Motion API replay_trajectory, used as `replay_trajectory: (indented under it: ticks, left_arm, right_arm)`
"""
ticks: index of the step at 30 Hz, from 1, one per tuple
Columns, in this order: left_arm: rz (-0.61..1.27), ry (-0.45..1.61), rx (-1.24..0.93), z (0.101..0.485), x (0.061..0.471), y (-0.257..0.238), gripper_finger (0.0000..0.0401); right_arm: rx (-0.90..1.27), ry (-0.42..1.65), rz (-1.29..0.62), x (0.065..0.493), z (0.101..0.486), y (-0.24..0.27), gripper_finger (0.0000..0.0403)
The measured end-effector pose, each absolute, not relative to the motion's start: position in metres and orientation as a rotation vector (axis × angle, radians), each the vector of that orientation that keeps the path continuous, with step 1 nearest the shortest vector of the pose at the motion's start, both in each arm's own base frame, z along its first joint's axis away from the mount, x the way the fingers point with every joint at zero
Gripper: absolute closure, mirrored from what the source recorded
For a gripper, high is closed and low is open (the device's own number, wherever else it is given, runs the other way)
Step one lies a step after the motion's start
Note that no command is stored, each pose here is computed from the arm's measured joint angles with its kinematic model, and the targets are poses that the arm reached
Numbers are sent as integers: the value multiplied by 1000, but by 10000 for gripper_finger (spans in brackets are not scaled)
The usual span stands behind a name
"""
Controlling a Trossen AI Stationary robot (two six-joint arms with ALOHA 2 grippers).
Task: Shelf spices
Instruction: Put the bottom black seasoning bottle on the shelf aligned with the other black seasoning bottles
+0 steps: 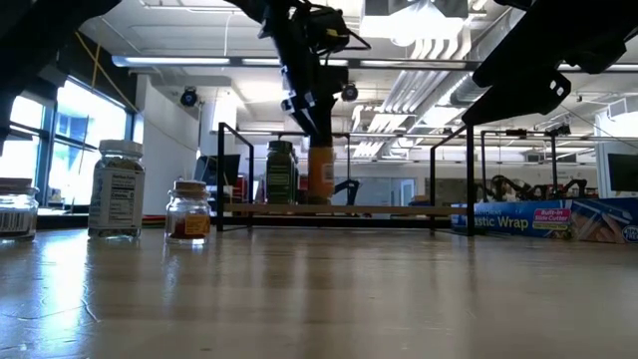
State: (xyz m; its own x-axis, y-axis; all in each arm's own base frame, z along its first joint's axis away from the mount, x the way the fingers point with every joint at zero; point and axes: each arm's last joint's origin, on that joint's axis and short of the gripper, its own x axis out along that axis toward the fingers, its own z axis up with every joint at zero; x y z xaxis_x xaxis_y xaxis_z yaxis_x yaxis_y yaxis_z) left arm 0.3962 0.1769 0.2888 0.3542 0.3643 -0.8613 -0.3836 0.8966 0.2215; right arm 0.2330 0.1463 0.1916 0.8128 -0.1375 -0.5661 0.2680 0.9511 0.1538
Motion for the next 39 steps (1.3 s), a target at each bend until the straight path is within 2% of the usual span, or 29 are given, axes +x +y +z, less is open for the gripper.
replay_trajectory:
  ticks: [23,33,39]
  left_arm:
    - [489,1116,-15,287,395,180,173]
    - [503,1116,-15,288,395,180,125]
    - [578,1150,75,288,394,181,121]
  right_arm:
    - [235,584,-219,233,192,146,86]
    - [235,584,-219,233,192,146,86]
    - [235,584,-219,233,192,146,86]
